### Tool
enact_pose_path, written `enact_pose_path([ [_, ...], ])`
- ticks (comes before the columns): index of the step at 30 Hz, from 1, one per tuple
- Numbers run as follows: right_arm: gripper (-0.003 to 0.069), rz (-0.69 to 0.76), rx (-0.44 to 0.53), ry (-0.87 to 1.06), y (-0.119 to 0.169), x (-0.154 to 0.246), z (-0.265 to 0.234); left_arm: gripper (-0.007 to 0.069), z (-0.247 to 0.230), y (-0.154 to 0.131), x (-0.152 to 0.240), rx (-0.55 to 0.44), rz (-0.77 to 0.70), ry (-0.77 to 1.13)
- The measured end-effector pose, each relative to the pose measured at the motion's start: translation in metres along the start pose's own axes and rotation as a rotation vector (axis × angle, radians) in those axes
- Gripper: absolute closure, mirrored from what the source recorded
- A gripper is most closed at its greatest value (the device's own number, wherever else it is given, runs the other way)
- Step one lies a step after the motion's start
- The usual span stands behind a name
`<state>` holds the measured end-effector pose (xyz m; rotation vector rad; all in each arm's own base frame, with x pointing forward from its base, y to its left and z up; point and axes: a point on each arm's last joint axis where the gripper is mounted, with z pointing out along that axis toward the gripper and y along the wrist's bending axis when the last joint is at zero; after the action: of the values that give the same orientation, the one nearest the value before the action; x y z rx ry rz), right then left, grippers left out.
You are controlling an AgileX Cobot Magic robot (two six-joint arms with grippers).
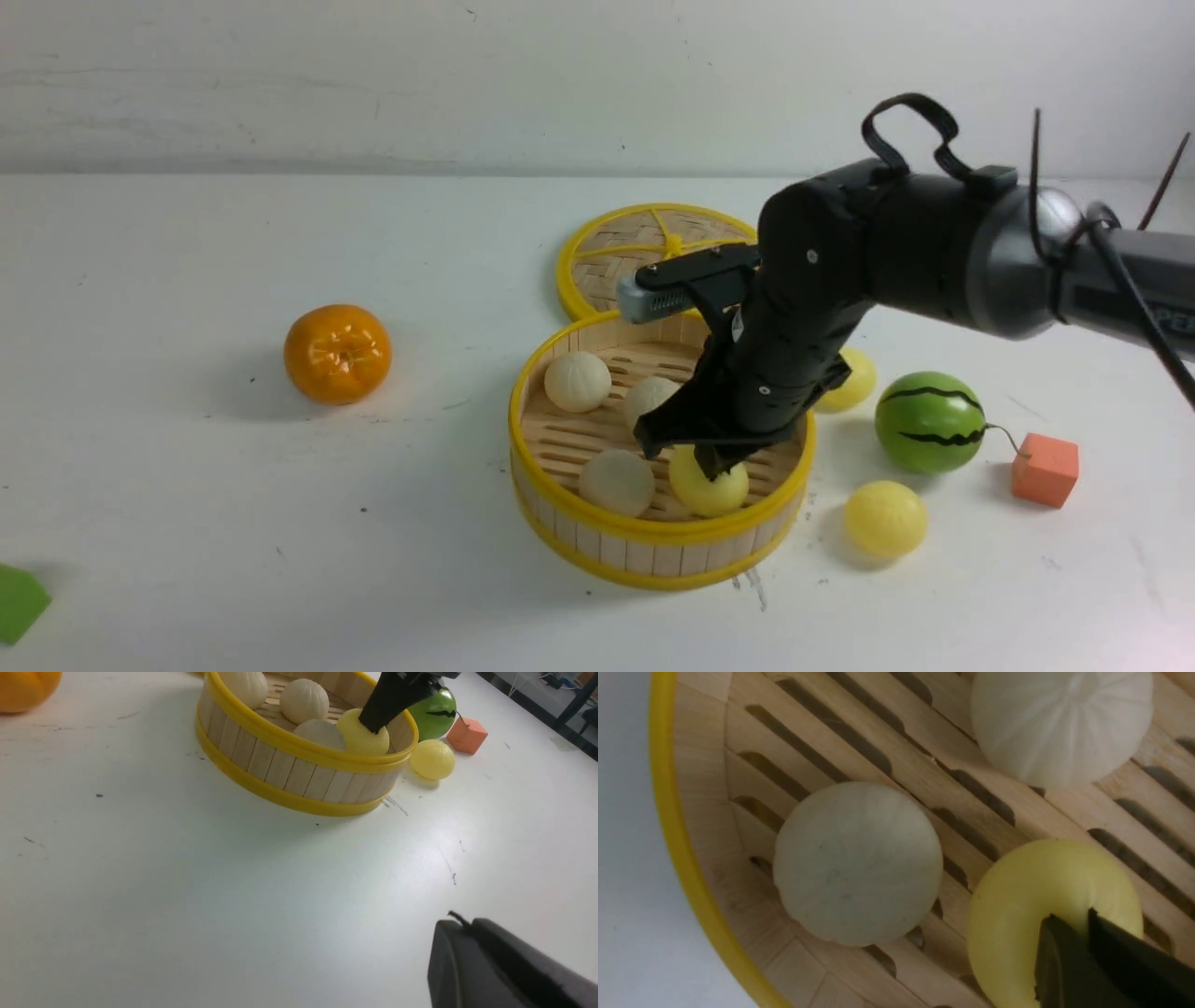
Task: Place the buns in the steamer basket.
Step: Use the right arm to put the steamed stuffed bun into the steamer, then use the right arm to grab a steamed stuffed bun
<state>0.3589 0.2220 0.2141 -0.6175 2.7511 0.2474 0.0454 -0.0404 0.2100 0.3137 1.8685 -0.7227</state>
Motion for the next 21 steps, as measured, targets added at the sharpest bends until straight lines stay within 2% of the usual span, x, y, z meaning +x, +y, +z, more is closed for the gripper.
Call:
enact_pose_path([
  [3,0.0514,0.003,0.0,0.005,0.0,-0.001,-0.001,0.0605,0.0,0.0,0.0,0.0,0.0,0.0],
  [4,0.0421,0.002,-0.001,0.002,0.001,-0.003,-0.007,0.0601,0.0,0.0,0.0,0.0,0.0,0.0],
  [6,0.0306,0.002,-0.003,0.002,0.002,-0.004,-0.019,0.0599,0.0,0.0,0.0,0.0,0.0,0.0],
  [7,0.0306,0.002,-0.004,-0.001,0.002,-0.005,-0.019,0.0598,0.0,0.0,0.0,0.0,0.0,0.0],
  [8,0.0212,-0.006,-0.006,-0.019,0.004,-0.007,-0.039,0.0596,0.0,0.0,0.0,0.0,0.0,0.0],
  [9,0.0203,-0.007,-0.005,-0.024,0.004,-0.007,-0.042,0.0596,0.0,0.0,0.0,0.0,0.0,0.0],
  [10,0.0141,-0.03,0.012,-0.055,0.004,-0.006,-0.068,0.0596,0.0,0.0,0.0,0.0,0.0,0.0],
  [11,0.0123,-0.038,0.026,-0.067,0.002,-0.004,-0.08,0.0594,0.0,0.0,0.0,0.0,0.0,0.0],
  [14,0.0118,-0.026,0.074,-0.094,-0.009,0.007,-0.11,0.0589,0.0,0.0,0.0,0.0,-0.001,0.0],
  [15,0.0135,0.021,0.106,-0.096,-0.022,0.018,-0.12,0.0587,0.0,0.0,0.0,0.0,-0.001,0.0],
  [18,0.0215,0.16,0.154,-0.031,-0.059,0.05,-0.113,0.0587,0.0,0.0,0.0,0.0,-0.001,0.0],
  [20,0.0288,0.253,0.15,0.03,-0.078,0.067,-0.093,0.0587,0.0,0.0,0.0,0.0,-0.001,0.0],
  [21,0.0294,0.261,0.147,0.042,-0.08,0.069,-0.09,0.0587,0.0,0.0,0.0,0.0,-0.001,0.0],
])
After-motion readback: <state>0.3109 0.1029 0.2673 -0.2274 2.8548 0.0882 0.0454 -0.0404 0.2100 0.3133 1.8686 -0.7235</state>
